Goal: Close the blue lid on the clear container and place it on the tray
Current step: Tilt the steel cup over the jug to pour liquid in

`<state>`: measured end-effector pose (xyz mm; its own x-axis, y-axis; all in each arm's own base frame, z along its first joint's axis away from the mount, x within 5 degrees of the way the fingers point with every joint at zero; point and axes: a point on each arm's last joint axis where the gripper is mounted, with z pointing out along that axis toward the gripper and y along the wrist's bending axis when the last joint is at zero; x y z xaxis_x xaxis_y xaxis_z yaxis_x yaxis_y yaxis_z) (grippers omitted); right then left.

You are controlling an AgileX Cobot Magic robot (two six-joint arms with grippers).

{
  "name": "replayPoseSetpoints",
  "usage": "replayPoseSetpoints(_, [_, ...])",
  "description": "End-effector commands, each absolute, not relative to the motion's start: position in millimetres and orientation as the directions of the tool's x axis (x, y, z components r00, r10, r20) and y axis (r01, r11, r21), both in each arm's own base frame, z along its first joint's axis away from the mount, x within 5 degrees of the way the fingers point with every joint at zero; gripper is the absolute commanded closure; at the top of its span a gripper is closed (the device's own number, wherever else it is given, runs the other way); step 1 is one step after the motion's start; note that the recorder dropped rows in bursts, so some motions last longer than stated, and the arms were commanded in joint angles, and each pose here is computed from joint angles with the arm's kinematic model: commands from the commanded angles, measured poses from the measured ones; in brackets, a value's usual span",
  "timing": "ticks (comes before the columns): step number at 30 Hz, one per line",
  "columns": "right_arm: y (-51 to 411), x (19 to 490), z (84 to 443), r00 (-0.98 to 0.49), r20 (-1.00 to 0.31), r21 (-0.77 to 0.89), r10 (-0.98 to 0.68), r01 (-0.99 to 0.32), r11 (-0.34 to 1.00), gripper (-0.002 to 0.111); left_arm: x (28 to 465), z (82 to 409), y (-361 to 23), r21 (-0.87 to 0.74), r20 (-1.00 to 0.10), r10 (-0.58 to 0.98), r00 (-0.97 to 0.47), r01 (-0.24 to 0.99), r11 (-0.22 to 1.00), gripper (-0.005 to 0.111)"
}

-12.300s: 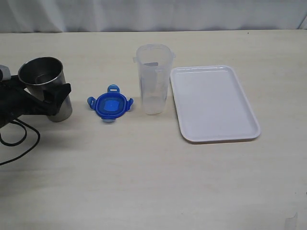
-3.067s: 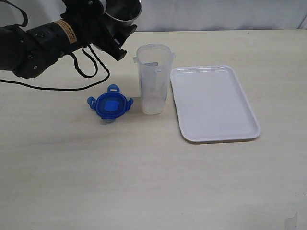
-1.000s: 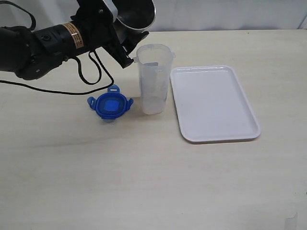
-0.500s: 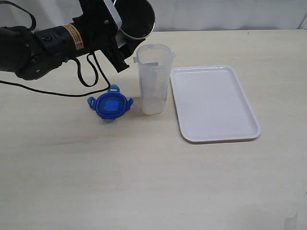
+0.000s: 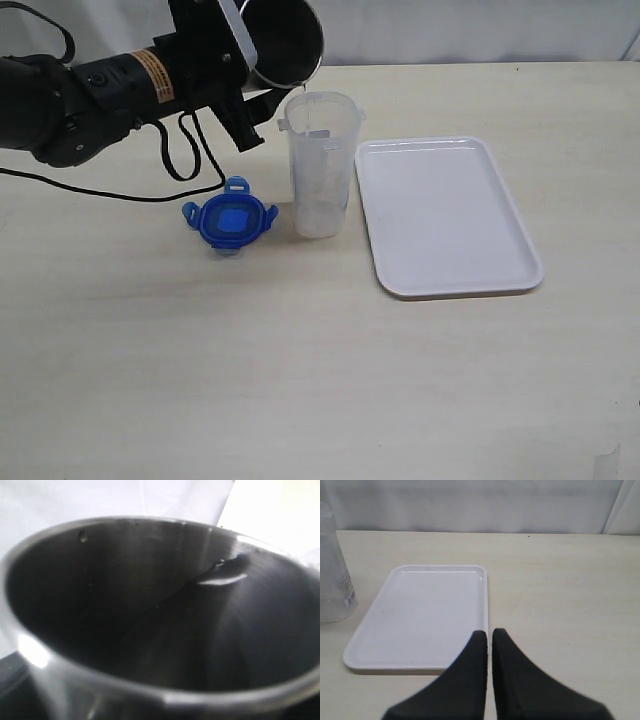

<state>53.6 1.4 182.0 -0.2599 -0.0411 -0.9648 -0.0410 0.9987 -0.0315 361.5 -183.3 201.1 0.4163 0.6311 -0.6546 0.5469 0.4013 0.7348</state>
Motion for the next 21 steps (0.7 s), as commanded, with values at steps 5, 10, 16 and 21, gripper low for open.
replayPoseSetpoints(5, [1.1,53.4,182.0,-0.254,-0.966,-0.036,-0.044,-0.036,0.999,0.104,362.9,218.1,-185.0,0.749,-0.659,0.588,0.47,0.49,0.447,0.107])
replayPoseSetpoints(10, [1.1,53.4,182.0,-0.254,-0.966,-0.036,-0.044,-0.036,0.999,0.104,362.9,218.2,-185.0,0.752,-0.655,0.59,0.472,0.487,0.444,0.107])
replayPoseSetpoints(16, [1.1,53.4,182.0,-0.254,-0.966,-0.036,-0.044,-0.036,0.999,0.104,362.9,218.2,-185.0,0.767,-0.636,0.601,0.484,0.476,0.43,0.107])
replayPoseSetpoints(21, [1.1,53.4,182.0,-0.254,-0.966,-0.036,-0.044,-0.036,0.999,0.104,362.9,218.2,-185.0,0.769,-0.634,0.602,0.485,0.474,0.428,0.107])
